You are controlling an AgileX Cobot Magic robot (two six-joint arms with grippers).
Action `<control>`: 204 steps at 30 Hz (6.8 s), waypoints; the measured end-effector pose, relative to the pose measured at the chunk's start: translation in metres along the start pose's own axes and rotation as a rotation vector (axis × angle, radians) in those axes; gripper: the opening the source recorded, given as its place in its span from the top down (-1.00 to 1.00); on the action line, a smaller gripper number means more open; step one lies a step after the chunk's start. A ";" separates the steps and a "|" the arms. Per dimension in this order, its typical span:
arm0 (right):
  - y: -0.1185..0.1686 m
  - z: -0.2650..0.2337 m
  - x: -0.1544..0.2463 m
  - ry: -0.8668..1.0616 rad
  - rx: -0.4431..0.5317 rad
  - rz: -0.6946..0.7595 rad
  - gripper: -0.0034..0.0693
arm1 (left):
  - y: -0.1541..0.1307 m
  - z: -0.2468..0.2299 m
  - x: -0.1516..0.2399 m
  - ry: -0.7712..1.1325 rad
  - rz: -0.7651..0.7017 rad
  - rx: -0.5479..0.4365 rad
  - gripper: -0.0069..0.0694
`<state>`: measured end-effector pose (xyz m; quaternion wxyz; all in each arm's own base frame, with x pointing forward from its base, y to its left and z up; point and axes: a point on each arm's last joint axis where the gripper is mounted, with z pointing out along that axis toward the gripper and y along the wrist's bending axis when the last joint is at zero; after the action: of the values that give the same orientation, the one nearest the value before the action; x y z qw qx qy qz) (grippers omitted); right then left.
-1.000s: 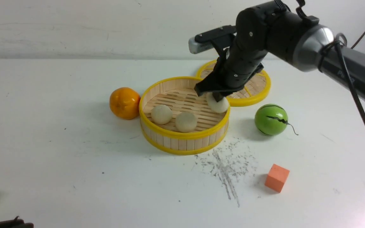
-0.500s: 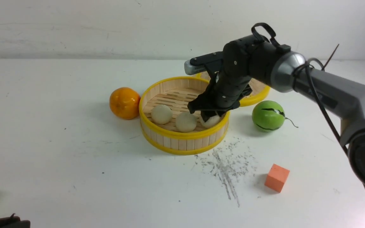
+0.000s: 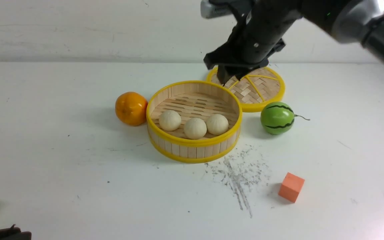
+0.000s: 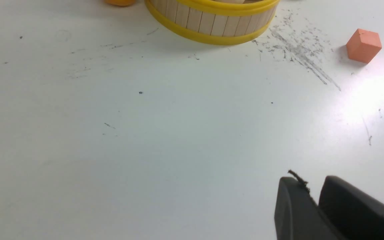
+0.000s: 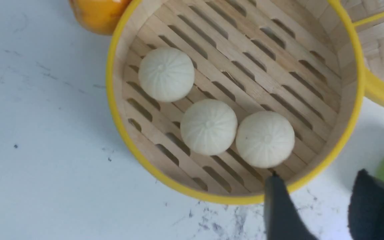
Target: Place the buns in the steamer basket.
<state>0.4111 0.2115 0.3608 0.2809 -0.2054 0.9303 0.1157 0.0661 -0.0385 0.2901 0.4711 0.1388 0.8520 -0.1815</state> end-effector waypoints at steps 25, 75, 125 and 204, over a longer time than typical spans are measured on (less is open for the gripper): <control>0.020 -0.244 0.186 -0.398 -0.103 -0.066 0.94 | 0.000 0.000 0.000 0.000 0.000 0.000 0.50; -0.044 -0.088 0.443 -0.734 0.397 0.263 0.96 | 0.000 0.000 0.000 0.000 0.000 0.000 0.39; -0.047 -0.089 0.446 -0.689 0.428 0.298 0.90 | 0.005 0.005 0.008 -0.110 -0.037 -0.011 0.67; -0.047 -0.088 0.446 -0.688 0.427 0.299 0.60 | 0.052 0.031 0.112 -0.312 -0.233 -0.470 0.85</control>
<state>0.0521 -0.0011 0.1739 0.5913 0.0449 0.8049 0.0217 0.0530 0.0014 0.1703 0.5916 -0.1021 0.7981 -0.0513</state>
